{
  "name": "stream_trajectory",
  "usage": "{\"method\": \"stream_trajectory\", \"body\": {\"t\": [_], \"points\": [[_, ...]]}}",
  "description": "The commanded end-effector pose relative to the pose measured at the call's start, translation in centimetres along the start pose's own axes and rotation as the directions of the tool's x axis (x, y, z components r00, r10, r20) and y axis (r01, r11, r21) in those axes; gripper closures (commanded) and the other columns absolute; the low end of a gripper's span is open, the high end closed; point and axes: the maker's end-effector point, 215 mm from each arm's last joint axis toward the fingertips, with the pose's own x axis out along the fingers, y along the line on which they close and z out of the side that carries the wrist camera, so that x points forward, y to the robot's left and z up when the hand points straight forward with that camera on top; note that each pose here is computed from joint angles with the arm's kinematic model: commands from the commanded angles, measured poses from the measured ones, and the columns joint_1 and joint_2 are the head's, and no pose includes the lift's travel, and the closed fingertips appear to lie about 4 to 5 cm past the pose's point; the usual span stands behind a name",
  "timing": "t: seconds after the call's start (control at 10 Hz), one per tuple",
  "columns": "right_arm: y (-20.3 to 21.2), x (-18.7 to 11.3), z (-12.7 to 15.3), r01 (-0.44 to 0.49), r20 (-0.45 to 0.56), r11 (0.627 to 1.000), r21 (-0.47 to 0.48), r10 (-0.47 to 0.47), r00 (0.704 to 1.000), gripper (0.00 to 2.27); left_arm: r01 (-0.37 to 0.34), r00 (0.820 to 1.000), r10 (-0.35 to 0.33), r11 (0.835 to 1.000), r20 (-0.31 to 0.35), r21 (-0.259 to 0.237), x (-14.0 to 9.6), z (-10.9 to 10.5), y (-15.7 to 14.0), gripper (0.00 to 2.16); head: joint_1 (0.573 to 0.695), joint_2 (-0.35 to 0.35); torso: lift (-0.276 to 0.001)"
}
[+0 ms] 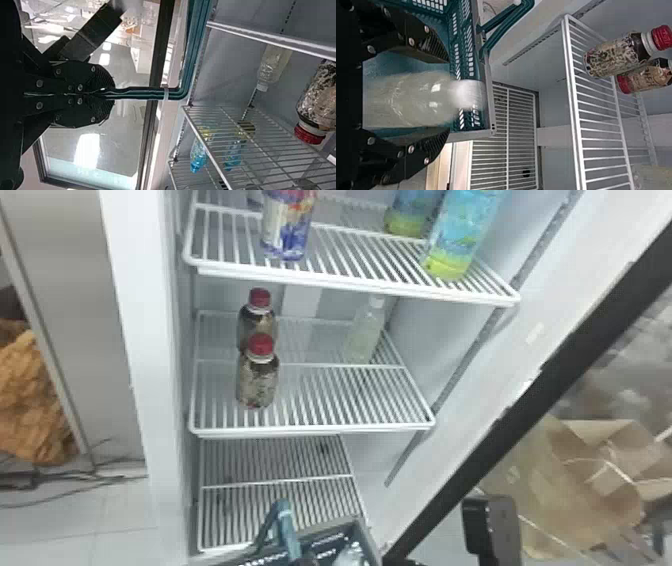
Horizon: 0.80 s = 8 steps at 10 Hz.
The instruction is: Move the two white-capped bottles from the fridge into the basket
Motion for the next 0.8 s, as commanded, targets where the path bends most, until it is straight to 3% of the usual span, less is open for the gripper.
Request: {"method": "stream_trajectory", "body": {"t": [0.0, 0.1, 0.3, 0.7], "points": [[-0.2, 0.1, 0.1, 0.004, 0.003, 1.000, 0.000, -0.004, 1.000, 0.38, 0.000, 1.000, 0.000, 1.000, 0.000, 0.000, 0.0, 0.0, 0.0, 1.12, 0.695, -0.350, -0.260], [-0.4, 0.0, 0.6, 0.011, 0.018, 1.000, -0.004, -0.011, 1.000, 0.36, 0.000, 1.000, 0.000, 1.000, 0.003, 0.003, -0.1, 0.2, -0.1, 1.12, 0.695, -0.350, -0.260], [-1.4, -0.3, 4.1, 0.043, 0.135, 0.999, -0.013, -0.041, 0.990, 0.36, 0.000, 1.000, 0.000, 1.000, 0.007, 0.000, -0.2, 0.1, 0.0, 1.12, 0.695, -0.350, -0.260], [-3.5, 0.2, 10.3, 0.079, 0.334, 0.997, -0.005, -0.073, 0.940, 0.23, 0.000, 1.000, 0.000, 1.000, 0.010, -0.001, -0.2, 0.2, 0.0, 1.12, 0.695, -0.350, -0.260]]}}
